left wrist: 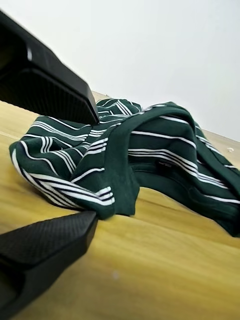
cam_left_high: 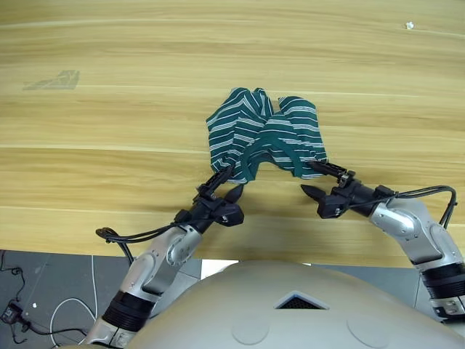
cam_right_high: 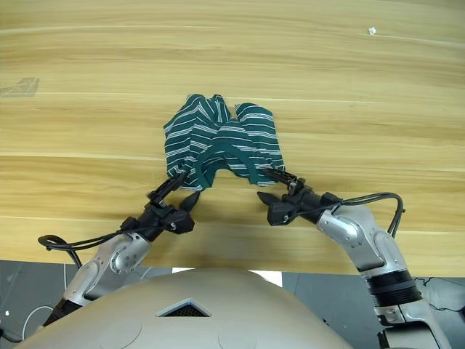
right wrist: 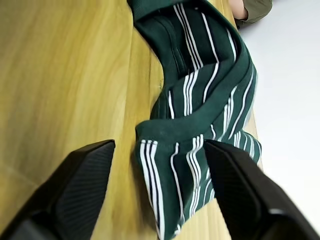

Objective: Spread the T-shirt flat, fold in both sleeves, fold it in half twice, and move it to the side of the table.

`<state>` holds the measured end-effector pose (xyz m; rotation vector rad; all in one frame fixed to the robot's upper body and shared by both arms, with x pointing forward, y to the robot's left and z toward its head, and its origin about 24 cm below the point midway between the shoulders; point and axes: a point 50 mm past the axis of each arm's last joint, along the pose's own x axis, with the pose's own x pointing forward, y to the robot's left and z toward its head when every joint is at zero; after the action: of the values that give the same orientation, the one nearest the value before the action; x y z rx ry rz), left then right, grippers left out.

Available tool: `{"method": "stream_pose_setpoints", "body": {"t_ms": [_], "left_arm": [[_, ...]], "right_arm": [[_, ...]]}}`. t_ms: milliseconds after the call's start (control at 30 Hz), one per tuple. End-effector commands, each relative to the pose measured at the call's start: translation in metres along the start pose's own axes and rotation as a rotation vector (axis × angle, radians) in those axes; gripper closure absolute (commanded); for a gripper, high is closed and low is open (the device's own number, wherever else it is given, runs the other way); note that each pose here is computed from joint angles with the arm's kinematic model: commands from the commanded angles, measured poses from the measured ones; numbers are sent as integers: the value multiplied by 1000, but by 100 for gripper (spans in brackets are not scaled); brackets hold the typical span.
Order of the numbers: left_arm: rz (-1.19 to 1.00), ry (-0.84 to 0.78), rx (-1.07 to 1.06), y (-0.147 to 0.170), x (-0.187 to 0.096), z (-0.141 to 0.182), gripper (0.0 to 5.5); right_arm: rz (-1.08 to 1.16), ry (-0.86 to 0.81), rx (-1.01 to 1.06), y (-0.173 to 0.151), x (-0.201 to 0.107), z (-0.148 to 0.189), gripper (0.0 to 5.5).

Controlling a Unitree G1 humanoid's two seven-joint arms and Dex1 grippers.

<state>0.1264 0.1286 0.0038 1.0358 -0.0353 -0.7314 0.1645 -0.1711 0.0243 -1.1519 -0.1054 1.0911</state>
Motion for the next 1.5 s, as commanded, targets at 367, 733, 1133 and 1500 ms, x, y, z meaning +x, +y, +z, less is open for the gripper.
{"method": "stream_pose_setpoints", "body": {"t_ms": [367,733,1133,1500], "left_arm": [[-193,146,8,-36,-10,-21,231],[-186,151,18,-35,-9,-24,231],[-245,152,47,-46,-1,-31,231],[-219,146,30,-50,6,-28,322]], "right_arm": [[3,88,-30,0,8,-28,489],[-44,39,8,-6,11,-25,545],[-293,-205,163,-84,-6,21,545],[-276,-203,151,-85,-4,21,550]]}}
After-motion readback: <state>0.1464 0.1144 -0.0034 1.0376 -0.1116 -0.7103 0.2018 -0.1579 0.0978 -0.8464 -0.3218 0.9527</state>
